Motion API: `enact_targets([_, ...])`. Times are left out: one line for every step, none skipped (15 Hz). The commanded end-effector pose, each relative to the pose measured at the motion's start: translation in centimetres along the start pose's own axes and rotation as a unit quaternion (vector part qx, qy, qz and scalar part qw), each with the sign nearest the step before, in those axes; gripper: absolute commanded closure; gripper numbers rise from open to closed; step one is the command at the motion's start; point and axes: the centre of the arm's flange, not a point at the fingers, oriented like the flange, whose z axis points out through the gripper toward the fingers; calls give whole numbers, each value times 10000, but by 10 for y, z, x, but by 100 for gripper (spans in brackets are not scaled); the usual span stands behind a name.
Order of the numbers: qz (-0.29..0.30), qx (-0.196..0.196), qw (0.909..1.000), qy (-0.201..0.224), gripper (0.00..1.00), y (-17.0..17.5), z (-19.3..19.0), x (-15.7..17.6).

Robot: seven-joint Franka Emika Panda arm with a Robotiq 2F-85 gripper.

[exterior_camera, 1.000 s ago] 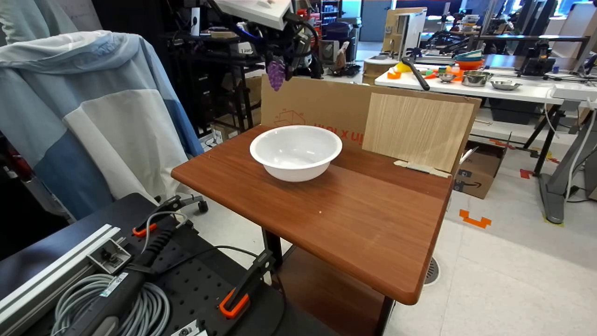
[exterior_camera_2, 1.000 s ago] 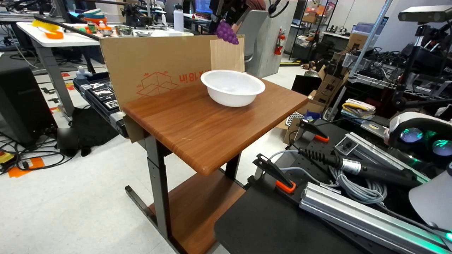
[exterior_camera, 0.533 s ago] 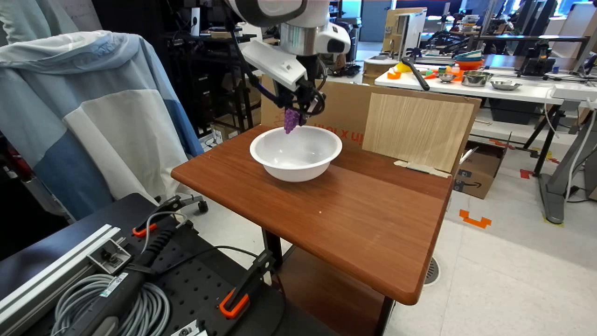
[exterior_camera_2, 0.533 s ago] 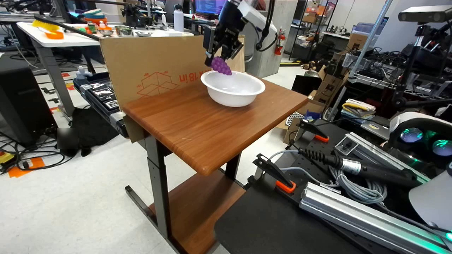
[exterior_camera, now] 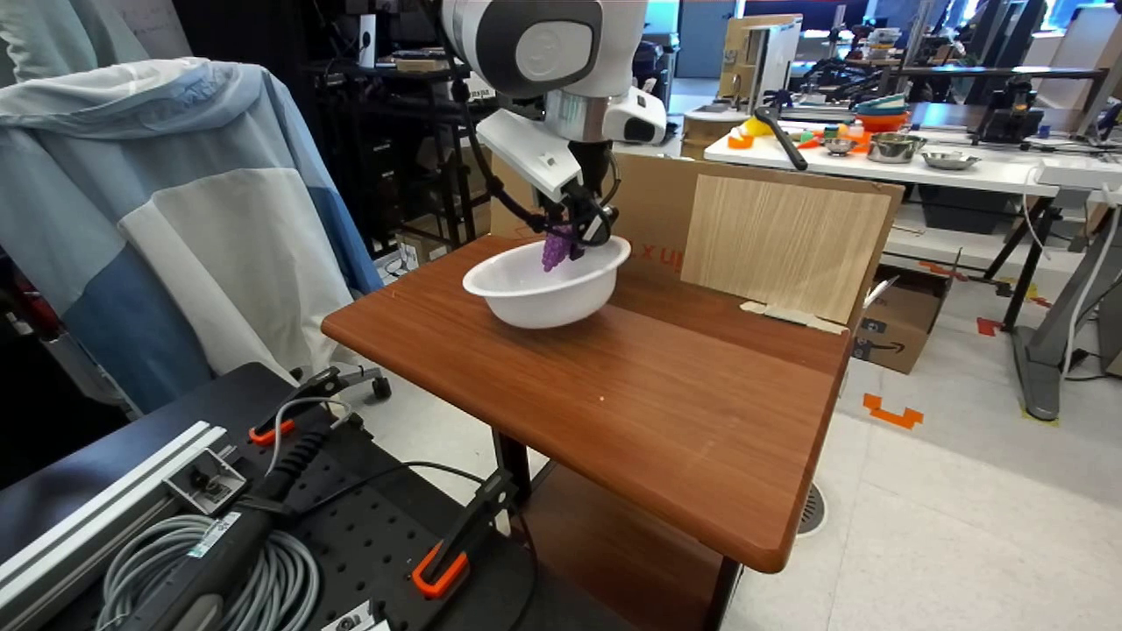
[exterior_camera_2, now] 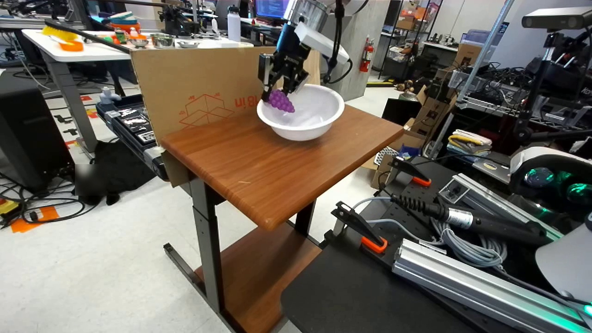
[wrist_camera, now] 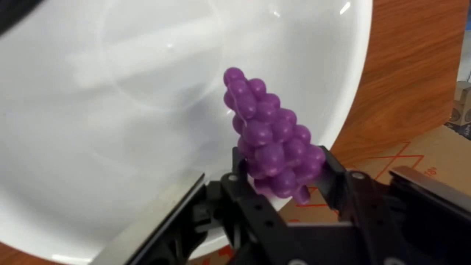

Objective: Pick up the grapefruit toy and put it in the white bowl

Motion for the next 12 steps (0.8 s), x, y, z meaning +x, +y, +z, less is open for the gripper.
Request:
enact_targets([23,30,9999,122,21,-4,-21,2])
enact_targets([-1,35,9999,164,13,-5,-26,0])
enact_targets([-26,30,9998,197,7,-6,-32,-2])
enact_targets([-50,10,9997,242,0,-8,-37,-6])
enact_targets([-88,11,9995,296,0,-9,-44,-9])
enact_targets([-116,39,9993,356,0,-12,-52,-13])
enact_targets([-185,110,9991,368,0,-17,-65,-21])
enact_targets([-243,123,9989,383,0,-23,-75,-28])
enact_targets([-211,132,9990,383,0,-29,-84,-37])
enact_targets([-167,61,9993,325,0,-22,-55,-7])
enact_targets([-203,70,9992,351,0,-27,-64,-13])
enact_targets([-227,72,9990,369,0,-30,-71,-18])
